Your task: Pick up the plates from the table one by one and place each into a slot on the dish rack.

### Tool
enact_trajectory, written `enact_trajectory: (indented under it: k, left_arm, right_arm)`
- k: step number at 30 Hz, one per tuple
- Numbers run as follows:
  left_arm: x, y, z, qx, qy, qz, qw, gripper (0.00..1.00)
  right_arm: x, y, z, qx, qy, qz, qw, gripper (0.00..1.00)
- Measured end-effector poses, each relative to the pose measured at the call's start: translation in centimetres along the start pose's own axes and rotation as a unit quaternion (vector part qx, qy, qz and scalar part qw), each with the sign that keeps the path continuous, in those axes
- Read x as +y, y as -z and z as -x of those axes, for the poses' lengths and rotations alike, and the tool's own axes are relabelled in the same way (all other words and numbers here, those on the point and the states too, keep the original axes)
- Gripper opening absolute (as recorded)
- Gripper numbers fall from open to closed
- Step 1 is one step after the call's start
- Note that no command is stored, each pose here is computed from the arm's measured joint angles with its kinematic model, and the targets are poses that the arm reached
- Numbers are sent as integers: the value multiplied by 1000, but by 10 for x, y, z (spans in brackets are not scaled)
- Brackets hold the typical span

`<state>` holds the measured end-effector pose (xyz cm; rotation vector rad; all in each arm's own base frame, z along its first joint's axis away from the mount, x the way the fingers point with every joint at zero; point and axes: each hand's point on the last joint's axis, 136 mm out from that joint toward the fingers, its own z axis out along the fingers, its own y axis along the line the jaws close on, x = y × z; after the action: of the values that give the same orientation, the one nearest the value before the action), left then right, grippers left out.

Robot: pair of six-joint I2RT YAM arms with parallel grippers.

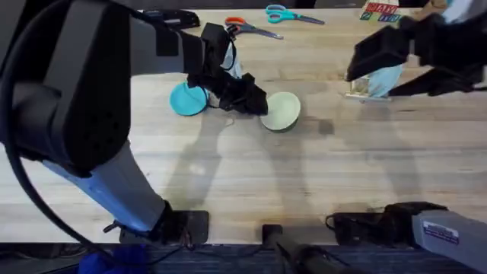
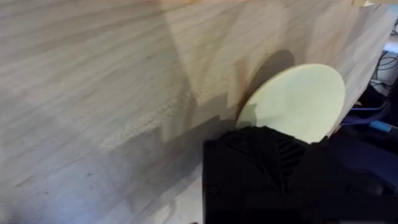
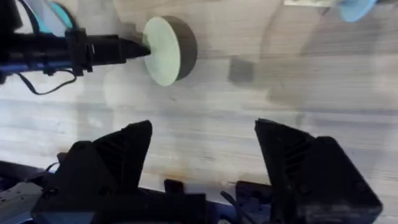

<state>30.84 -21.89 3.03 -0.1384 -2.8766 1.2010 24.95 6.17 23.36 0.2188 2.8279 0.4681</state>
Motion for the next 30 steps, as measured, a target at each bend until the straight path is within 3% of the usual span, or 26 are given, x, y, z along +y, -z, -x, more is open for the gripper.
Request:
enact_trajectory:
  k: [10, 19, 30]
  left_arm:
    - [0, 0, 0, 0, 0, 0, 1000, 43]
    - [0, 0, 0, 0, 0, 0, 1000, 41]
    - [0, 0, 0, 0, 0, 0, 1000, 41]
  right_arm:
    - [24, -56, 13, 44, 33, 9, 998, 993]
    - [27, -110, -3, 58, 35, 49, 996, 993]
    - [22, -131, -14, 67, 24, 59, 996, 996]
